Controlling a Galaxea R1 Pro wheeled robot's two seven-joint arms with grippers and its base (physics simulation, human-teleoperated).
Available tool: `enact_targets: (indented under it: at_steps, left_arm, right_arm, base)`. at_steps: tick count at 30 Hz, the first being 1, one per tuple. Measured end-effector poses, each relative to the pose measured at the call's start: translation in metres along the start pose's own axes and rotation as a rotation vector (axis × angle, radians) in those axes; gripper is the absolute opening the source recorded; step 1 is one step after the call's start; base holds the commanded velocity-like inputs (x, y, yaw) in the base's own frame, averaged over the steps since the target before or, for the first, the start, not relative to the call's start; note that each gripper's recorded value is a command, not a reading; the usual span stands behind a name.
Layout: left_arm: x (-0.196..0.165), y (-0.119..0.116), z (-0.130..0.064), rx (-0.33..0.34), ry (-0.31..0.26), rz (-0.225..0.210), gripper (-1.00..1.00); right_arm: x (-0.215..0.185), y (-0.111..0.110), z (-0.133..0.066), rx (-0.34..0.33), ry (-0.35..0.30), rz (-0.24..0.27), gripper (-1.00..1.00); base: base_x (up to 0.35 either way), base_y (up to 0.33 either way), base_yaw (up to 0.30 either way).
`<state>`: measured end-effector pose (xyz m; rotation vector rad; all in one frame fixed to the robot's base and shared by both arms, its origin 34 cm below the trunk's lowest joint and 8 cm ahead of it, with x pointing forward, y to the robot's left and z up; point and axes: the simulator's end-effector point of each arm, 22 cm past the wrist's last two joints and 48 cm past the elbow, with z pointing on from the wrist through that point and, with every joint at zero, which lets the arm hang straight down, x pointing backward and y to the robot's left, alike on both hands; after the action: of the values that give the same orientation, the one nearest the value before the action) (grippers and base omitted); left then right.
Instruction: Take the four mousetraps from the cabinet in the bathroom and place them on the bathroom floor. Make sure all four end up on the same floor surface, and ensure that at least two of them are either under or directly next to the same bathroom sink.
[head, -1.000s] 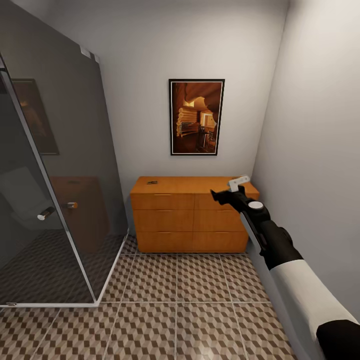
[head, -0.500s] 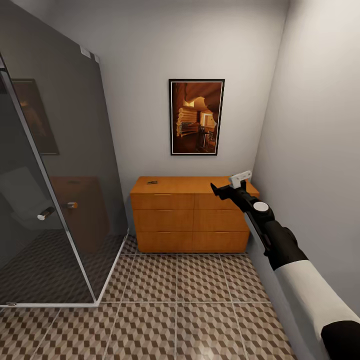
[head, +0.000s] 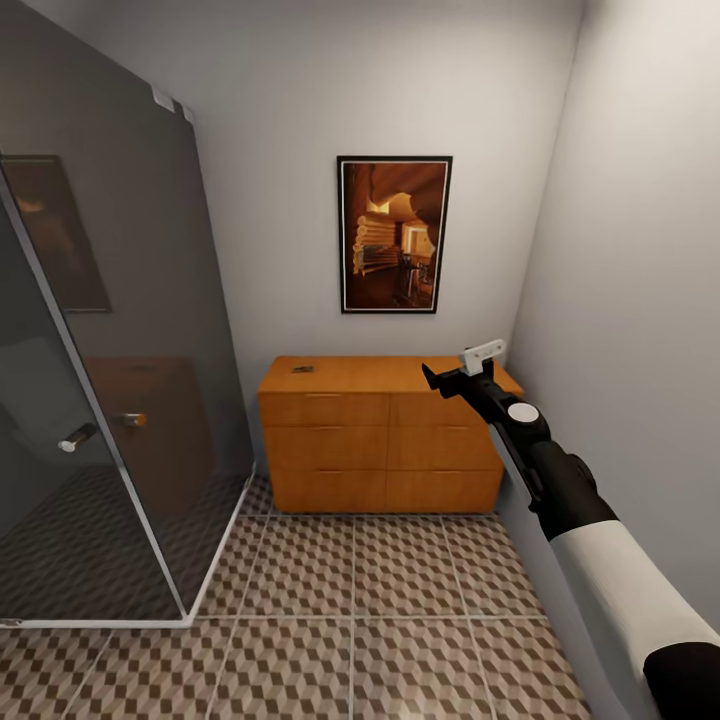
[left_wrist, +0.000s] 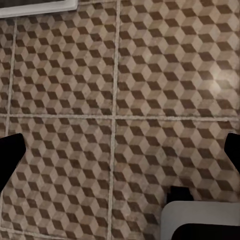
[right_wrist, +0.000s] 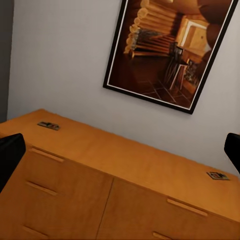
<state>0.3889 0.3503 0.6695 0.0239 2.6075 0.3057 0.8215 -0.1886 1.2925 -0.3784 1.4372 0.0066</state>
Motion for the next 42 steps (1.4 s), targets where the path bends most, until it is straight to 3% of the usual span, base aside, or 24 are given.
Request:
enact_targets:
  at_steps: [6, 9, 13, 22, 32, 42]
  left_arm:
    - [0.002, 0.0, 0.0, -0.001, 0.007, 0.001, 1.0]
    - [0.01, 0.001, 0.0, -0.001, 0.044, 0.006, 1.0]
    - [0.04, 0.001, -0.004, 0.001, 0.146, 0.021, 1.0]
    - [0.096, 0.005, -0.02, -0.001, 0.25, 0.041, 1.0]
    - [0.111, 0.013, -0.024, -0.01, 0.273, 0.048, 1.0]
    - [0.111, 0.012, -0.024, -0.009, 0.275, 0.048, 1.0]
  right_arm:
    - [0.002, 0.001, 0.0, -0.002, 0.005, 0.002, 1.0]
    - [0.005, 0.001, 0.001, -0.002, 0.011, 0.003, 1.0]
    - [0.012, 0.002, 0.002, -0.004, 0.027, 0.007, 1.0]
    - [0.029, 0.006, 0.003, -0.013, 0.064, 0.015, 1.0]
    - [0.034, 0.007, 0.003, -0.018, 0.073, 0.018, 1.0]
    - [0.034, 0.008, 0.003, -0.02, 0.072, 0.017, 1.0]
  base:
    - [0.192, 0.0, 0.0]
    - [0.081, 0.0, 0.0]
    - [0.029, 0.0, 0.0]
    - [0.006, 0.0, 0.0]
    - [0.033, -0.009, 0.0]
    - [0.254, -0.068, 0.0]
